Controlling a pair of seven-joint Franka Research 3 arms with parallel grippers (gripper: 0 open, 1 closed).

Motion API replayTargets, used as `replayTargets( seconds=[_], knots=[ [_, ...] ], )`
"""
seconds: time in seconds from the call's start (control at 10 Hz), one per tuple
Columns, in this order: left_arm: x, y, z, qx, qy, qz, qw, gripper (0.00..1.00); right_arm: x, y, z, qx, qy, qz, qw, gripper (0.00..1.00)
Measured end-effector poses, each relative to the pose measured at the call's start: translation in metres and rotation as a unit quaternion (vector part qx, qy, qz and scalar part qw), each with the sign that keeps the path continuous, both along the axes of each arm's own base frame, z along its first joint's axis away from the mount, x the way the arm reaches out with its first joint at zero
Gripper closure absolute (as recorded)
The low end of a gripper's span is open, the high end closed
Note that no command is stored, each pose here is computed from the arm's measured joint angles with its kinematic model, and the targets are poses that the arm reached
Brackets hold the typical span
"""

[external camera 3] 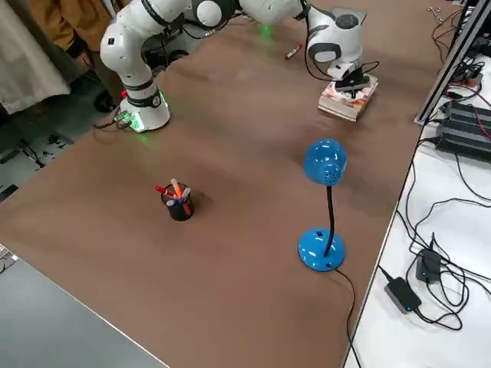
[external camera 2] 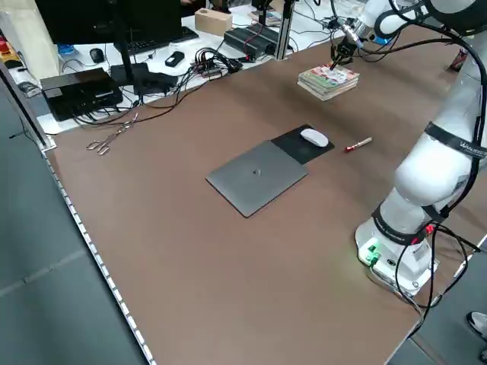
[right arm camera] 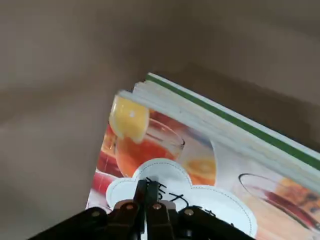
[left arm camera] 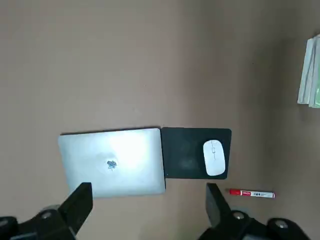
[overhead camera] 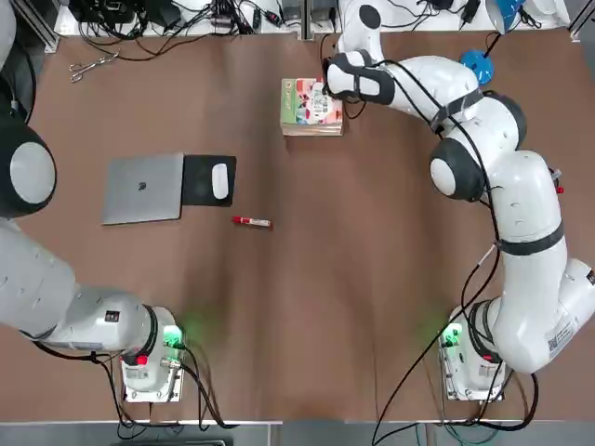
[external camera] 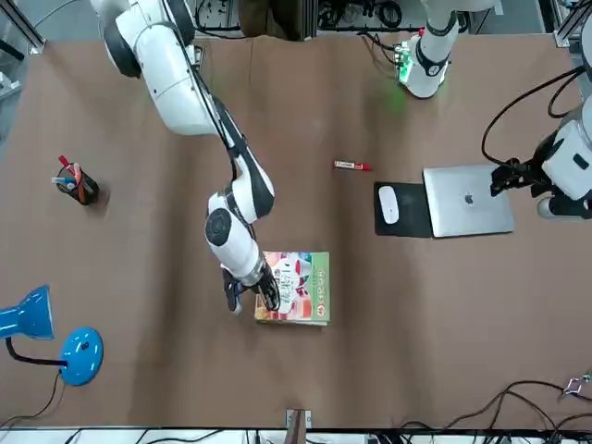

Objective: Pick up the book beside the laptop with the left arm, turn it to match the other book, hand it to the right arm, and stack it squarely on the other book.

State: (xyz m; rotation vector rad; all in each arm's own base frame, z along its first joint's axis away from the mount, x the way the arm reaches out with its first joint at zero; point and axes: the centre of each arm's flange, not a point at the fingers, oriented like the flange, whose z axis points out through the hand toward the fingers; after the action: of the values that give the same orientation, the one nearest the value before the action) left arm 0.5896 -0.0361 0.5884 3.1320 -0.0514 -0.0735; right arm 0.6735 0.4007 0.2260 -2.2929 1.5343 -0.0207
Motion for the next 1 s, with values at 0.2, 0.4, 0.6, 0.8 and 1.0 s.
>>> replayTargets(
  seconds=[0.2,0.4,0.6,0.8,1.0],
  knots=[
    [0.0,0.0,0.001,0.0,-0.001,0.0,1.0,0.0,0.006,0.0,0.014,0.005,-0.012,-0.001,1.0,0.96],
    [0.0,0.0,0.001,0.0,-0.001,0.0,1.0,0.0,0.005,0.008,0.052,0.014,-0.018,0.007,1.0,0.96],
    [0.0,0.0,0.001,0.0,-0.001,0.0,1.0,0.0,0.008,0.005,0.093,0.018,-0.033,0.021,0.999,0.97],
    [0.0,0.0,0.001,0.0,-0.001,0.0,1.0,0.0,0.015,-0.026,0.144,-0.002,-0.027,0.077,0.997,0.96],
    [0.001,0.0,0.001,0.0,-0.001,0.0,1.0,0.0,0.02,-0.093,0.215,-0.029,-0.016,0.159,0.987,0.85]
  ],
)
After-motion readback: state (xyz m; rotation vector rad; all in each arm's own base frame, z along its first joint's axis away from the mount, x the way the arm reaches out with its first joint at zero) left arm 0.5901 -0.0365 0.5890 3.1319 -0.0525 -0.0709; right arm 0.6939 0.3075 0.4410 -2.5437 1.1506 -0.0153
